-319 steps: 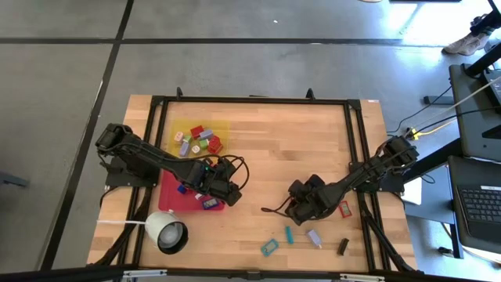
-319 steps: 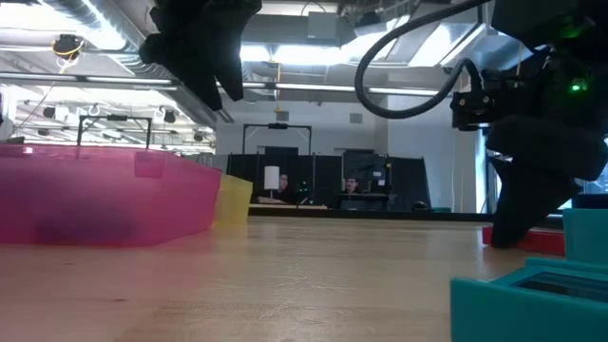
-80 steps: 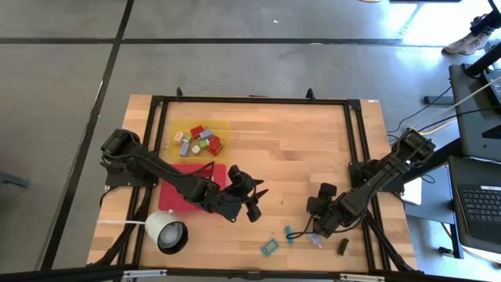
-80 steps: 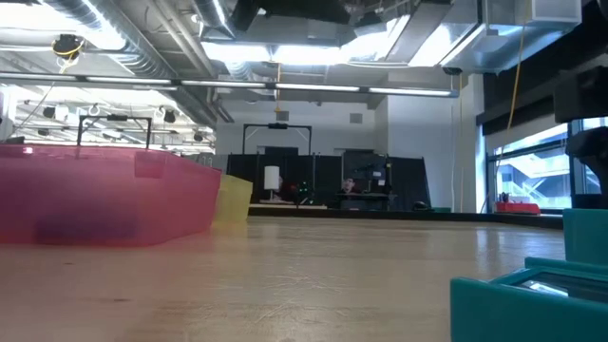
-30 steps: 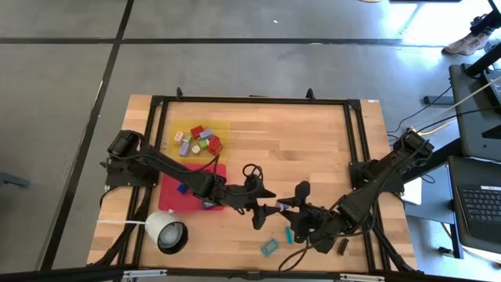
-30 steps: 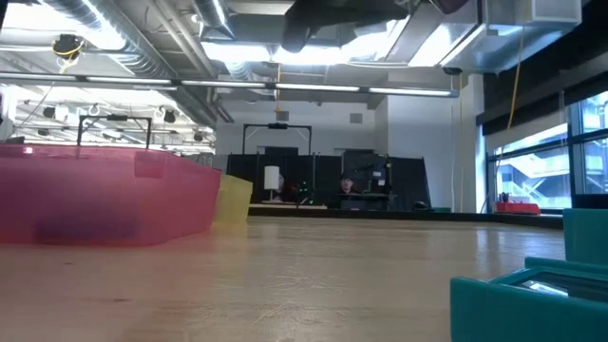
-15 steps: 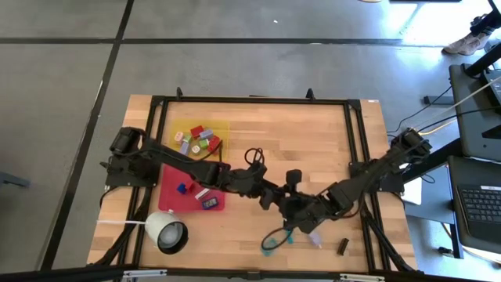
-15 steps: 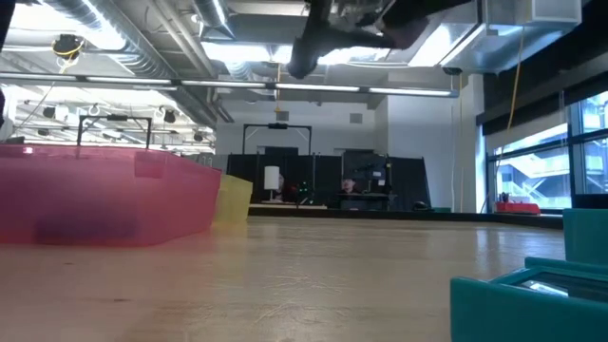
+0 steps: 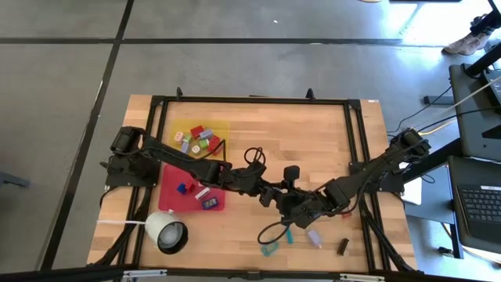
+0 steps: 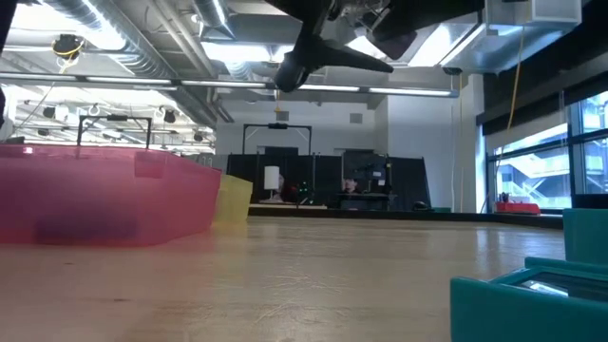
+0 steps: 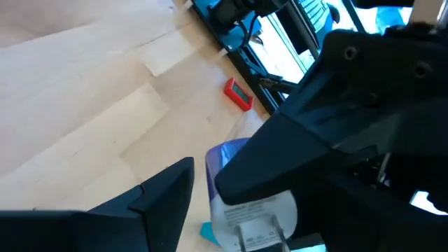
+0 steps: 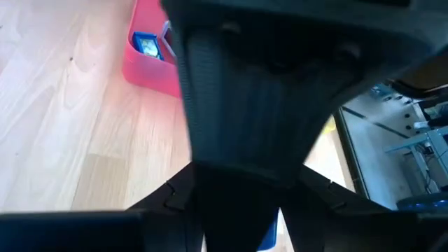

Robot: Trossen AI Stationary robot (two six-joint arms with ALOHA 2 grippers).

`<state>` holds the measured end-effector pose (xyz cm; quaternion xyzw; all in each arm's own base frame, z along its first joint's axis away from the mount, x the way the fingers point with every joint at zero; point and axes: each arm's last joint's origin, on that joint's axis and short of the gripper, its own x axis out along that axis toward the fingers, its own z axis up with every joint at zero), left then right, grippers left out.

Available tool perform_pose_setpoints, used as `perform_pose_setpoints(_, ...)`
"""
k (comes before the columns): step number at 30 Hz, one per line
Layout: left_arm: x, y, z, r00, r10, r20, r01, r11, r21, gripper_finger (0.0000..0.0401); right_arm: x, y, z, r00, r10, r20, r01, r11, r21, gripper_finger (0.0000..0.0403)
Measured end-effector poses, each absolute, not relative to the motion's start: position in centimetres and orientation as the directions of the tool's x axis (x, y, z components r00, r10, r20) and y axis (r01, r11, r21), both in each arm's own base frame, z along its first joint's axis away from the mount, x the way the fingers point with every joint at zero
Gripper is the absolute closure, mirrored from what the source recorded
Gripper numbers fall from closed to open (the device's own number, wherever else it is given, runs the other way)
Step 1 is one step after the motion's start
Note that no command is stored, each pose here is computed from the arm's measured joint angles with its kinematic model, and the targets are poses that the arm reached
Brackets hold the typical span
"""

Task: Pick & Place Office items
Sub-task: Put the violet charger adapter into the yellow bin

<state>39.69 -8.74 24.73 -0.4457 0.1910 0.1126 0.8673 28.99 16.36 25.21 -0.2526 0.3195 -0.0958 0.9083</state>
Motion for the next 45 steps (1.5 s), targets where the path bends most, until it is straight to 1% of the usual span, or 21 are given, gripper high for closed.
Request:
perform_pose_setpoints(4,39.8,-8.4,24.7,0.901,0.031,-0.432,-0.370,0.572,-0.732,0.0168,29.1,16.4,25.0,0.774,-0.336,-0.537,0.006,0.852,-0.524,0.0255)
perform_pose_setpoints(13,39.8,-8.2,24.7,0.902,0.046,-0.430,-0.386,0.533,-0.753,0.0246,29.0,16.3,25.0,0.771,-0.355,-0.529,0.015,0.840,-0.543,0.0254)
perform_pose_setpoints(16,39.8,-8.2,24.7,0.902,0.046,-0.429,-0.386,0.529,-0.755,0.0261,29.0,16.3,25.0,0.769,-0.357,-0.530,0.014,0.839,-0.545,0.0254)
perform_pose_setpoints(21,39.8,-8.2,24.7,0.903,0.045,-0.427,-0.385,0.527,-0.758,0.0262,29.0,16.3,25.0,0.769,-0.356,-0.531,0.011,0.838,-0.546,0.0249)
perform_pose_setpoints(24,39.8,-8.2,24.8,0.906,0.037,-0.422,-0.378,0.519,-0.767,0.0261,29.0,16.3,24.9,0.767,-0.356,-0.533,0.007,0.836,-0.548,0.0233)
perform_pose_setpoints(27,39.9,-8.2,24.9,0.909,0.037,-0.415,-0.373,0.516,-0.771,0.0261,29.0,16.3,24.9,0.766,-0.351,-0.538,0.000,0.838,-0.546,0.0203)
perform_pose_setpoints(32,39.9,-8.1,24.8,0.907,0.040,-0.419,-0.373,0.539,-0.756,0.0261,28.9,16.4,24.9,0.767,-0.349,-0.539,0.002,0.841,-0.540,0.0138)
perform_pose_setpoints(36,40.0,-7.4,24.8,0.903,0.042,-0.427,-0.377,0.552,-0.743,0.0261,28.7,16.4,26.2,0.760,-0.297,-0.578,-0.028,0.873,-0.486,0.0093)
perform_pose_setpoints(40,40.0,-6.2,24.7,0.892,0.013,-0.452,-0.377,0.573,-0.727,0.0261,27.9,16.2,28.2,0.667,-0.263,-0.697,-0.036,0.923,-0.383,0.0074)
perform_pose_setpoints(42,39.7,-5.3,24.8,0.874,0.012,-0.486,-0.395,0.599,-0.696,0.0261,27.2,15.8,28.9,0.608,-0.286,-0.740,-0.009,0.930,-0.367,0.0073)
perform_pose_setpoints(45,38.5,-3.5,25.1,0.812,0.048,-0.581,-0.465,0.655,-0.596,0.0262,26.0,15.5,29.3,0.523,-0.339,-0.782,0.031,0.925,-0.379,0.0076)
